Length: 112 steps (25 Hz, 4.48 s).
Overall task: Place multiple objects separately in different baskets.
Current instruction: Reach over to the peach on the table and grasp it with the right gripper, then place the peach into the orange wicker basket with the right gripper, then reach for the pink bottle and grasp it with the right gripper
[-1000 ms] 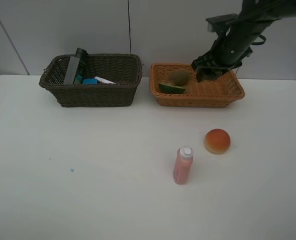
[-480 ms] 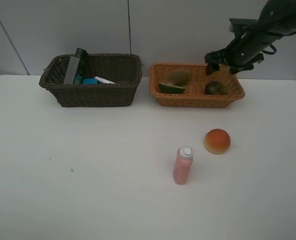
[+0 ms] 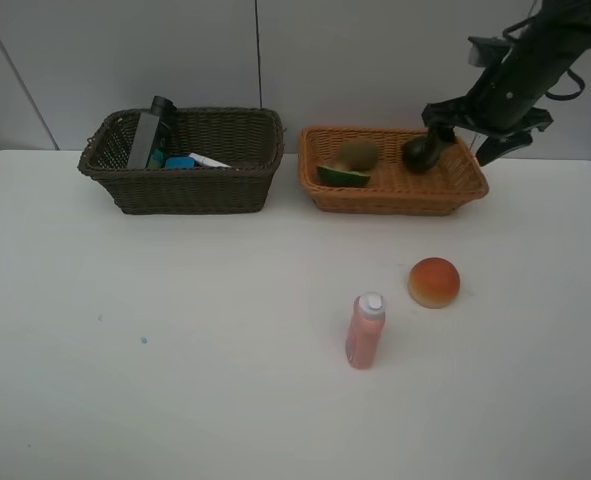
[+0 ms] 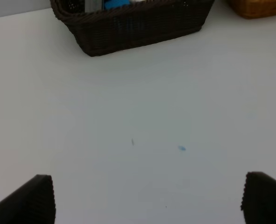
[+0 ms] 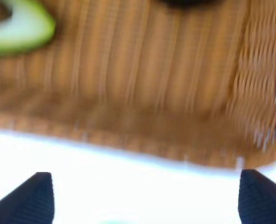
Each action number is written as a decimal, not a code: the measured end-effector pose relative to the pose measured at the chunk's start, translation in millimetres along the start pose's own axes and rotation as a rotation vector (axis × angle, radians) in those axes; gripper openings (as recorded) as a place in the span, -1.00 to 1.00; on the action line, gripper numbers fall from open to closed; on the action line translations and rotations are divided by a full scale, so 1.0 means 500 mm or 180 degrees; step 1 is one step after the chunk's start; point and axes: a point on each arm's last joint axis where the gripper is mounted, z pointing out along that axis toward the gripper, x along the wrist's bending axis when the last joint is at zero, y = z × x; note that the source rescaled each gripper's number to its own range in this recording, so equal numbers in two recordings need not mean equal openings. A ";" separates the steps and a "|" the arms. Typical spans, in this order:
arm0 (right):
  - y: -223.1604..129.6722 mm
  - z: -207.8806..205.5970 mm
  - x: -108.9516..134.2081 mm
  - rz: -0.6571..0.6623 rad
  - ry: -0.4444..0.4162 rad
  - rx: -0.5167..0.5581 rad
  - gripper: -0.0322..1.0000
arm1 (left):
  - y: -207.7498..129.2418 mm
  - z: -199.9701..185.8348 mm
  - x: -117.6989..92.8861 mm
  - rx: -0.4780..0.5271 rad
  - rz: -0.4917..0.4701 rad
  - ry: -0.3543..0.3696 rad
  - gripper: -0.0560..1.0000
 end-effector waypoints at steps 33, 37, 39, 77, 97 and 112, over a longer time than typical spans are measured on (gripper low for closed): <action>-0.183 0.085 0.135 -0.0732 -0.0262 0.0588 0.96 | 0.000 0.000 0.000 0.0000 -0.0001 -0.0001 1.00; -0.188 0.118 0.133 -0.0791 -0.0293 0.0611 0.96 | 0.000 0.000 0.000 0.0000 -0.0001 -0.0001 1.00; -0.196 0.140 0.127 -0.0876 -0.0360 0.0674 0.96 | 0.000 0.000 0.000 0.0000 -0.0001 -0.0001 1.00; -0.006 0.045 0.133 -0.0787 -0.0463 -0.0082 0.41 | 0.000 0.000 0.000 0.0000 -0.0001 -0.0001 1.00; 0.048 0.039 0.145 -0.0628 -0.0407 0.0116 0.96 | 0.000 0.000 0.000 -0.0001 -0.0002 -0.0003 1.00; -0.171 -0.124 0.296 -0.1053 -0.0098 0.0591 0.96 | 0.000 0.000 0.000 -0.0001 -0.0002 -0.0003 1.00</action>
